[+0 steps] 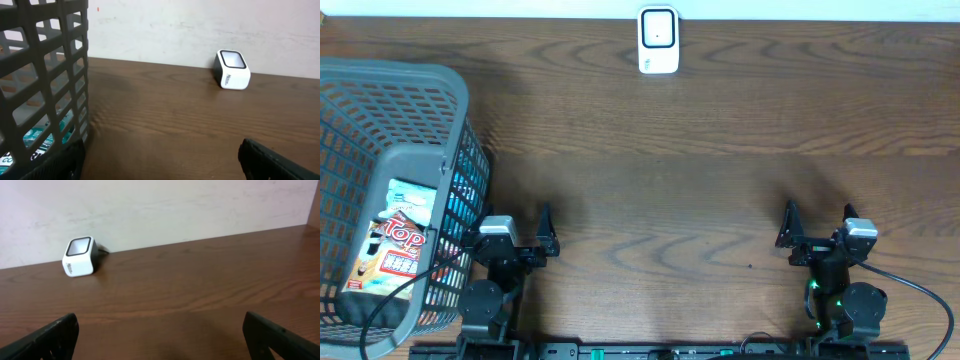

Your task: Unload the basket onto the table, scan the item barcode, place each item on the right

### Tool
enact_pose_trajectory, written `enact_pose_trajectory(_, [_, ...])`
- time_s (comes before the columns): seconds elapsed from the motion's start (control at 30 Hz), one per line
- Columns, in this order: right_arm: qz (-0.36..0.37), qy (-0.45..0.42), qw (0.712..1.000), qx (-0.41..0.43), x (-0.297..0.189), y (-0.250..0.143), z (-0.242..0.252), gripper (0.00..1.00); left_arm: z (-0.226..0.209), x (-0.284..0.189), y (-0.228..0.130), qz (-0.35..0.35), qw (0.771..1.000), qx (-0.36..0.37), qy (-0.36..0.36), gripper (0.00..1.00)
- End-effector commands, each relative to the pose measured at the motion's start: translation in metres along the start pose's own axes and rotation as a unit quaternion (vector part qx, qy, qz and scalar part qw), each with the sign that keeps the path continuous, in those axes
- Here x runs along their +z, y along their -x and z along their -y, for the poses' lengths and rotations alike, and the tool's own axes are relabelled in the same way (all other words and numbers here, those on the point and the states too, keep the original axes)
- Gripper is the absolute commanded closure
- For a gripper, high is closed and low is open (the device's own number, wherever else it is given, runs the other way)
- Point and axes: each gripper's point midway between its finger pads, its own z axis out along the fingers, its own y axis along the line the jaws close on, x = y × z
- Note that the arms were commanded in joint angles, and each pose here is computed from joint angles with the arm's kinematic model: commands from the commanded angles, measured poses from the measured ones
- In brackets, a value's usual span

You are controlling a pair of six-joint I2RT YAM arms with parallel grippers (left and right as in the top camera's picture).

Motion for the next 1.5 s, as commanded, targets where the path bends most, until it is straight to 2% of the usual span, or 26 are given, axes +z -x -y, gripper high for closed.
enact_pose_trajectory(0.0, [-0.001,0.002,1.000,-0.006,0.000,-0.001,-0.001,0.01,-0.007,0.001,-0.016,-0.022,1.000,-0.005,0.017,0.02])
enact_pose_trajectory(0.3, [-0.001,0.002,1.000,-0.006,0.000,-0.001,-0.001,0.01,-0.004,0.001,-0.008,-0.006,1.000,-0.016,0.011,0.02])
enact_pose_trajectory(0.5, [-0.001,0.002,1.000,-0.006,0.000,-0.001,-0.001,0.01,0.036,-0.003,0.018,0.040,0.993,-0.025,-0.104,0.02])
enact_pose_trajectory(0.63, [-0.001,0.002,1.000,-0.006,0.000,-0.001,-0.001,0.01,0.043,-0.007,0.033,0.061,0.989,-0.049,-0.125,0.02])
enact_pose_trajectory(0.8, [-0.001,0.002,1.000,-0.006,0.000,-0.001,-0.001,0.01,0.047,-0.017,0.069,0.101,0.978,-0.115,-0.141,0.02])
enact_pose_trajectory(1.0, [-0.001,0.002,1.000,-0.006,0.000,-0.001,-0.001,0.01,0.053,-0.037,0.120,0.139,0.967,-0.145,-0.159,0.02])
enact_pose_trajectory(1.47, [-0.001,0.002,1.000,-0.006,0.000,-0.001,-0.001,0.01,0.086,-0.012,0.156,0.044,0.965,-0.140,-0.217,0.02])
